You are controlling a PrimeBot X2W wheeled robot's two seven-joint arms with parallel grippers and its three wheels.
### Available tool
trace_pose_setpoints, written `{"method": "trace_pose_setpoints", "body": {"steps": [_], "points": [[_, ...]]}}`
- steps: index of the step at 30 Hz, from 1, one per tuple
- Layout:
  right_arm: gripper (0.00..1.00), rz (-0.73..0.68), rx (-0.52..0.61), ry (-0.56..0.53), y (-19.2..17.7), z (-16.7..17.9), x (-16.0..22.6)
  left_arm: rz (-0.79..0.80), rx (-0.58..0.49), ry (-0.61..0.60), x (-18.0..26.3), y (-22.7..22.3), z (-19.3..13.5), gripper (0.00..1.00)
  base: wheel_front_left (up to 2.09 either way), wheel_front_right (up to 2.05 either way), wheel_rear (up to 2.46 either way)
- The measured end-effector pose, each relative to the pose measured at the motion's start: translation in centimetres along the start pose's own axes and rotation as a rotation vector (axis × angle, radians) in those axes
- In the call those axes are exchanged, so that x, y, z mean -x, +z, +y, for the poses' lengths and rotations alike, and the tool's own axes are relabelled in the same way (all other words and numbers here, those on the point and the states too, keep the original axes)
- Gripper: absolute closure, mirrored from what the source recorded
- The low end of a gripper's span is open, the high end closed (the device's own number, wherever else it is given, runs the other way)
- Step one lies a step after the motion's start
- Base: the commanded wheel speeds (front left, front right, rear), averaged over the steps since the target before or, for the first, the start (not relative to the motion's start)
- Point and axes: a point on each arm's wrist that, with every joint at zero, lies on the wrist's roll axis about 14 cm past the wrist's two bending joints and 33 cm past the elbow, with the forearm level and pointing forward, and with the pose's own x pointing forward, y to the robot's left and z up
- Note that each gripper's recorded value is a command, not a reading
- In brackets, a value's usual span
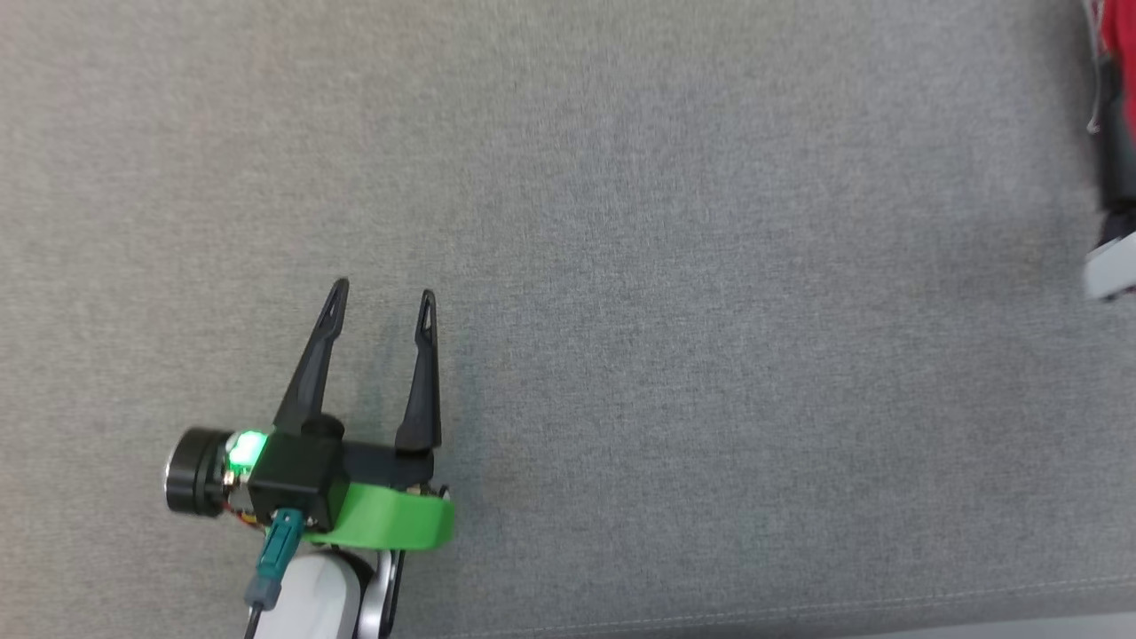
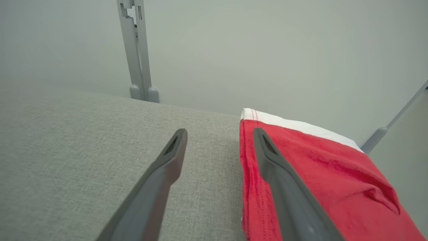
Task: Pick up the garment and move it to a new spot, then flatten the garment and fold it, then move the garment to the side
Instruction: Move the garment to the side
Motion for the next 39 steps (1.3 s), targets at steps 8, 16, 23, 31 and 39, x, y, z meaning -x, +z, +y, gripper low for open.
{"method": "trace_pose_setpoints", "body": {"steps": [8,16,23,31,39], "points": [[0.00,-0.116,-0.114,0.083,3.6,7.8,4.6,-0.091,0.050,0.072,3.4,4.2,1.7,0.00,0.00,0.00,0.00],[0.00,-0.214,-0.177,0.106,7.1,11.9,9.3,-0.144,0.046,0.131,7.5,6.5,2.9,0.00,0.00,0.00,0.00],[0.00,-0.232,-0.199,0.090,7.8,13.2,13.1,-0.154,0.047,0.171,10.4,6.8,3.8,0.00,0.00,0.00,0.00],[0.00,-0.208,-0.197,0.095,6.9,14.2,15.9,-0.180,0.047,0.165,11.7,7.5,3.6,0.00,0.00,0.00,0.00],[0.00,-0.174,-0.229,0.086,5.7,14.6,16.5,-0.157,0.037,0.152,11.9,6.8,3.1,0.00,0.00,0.00,0.00]]}}
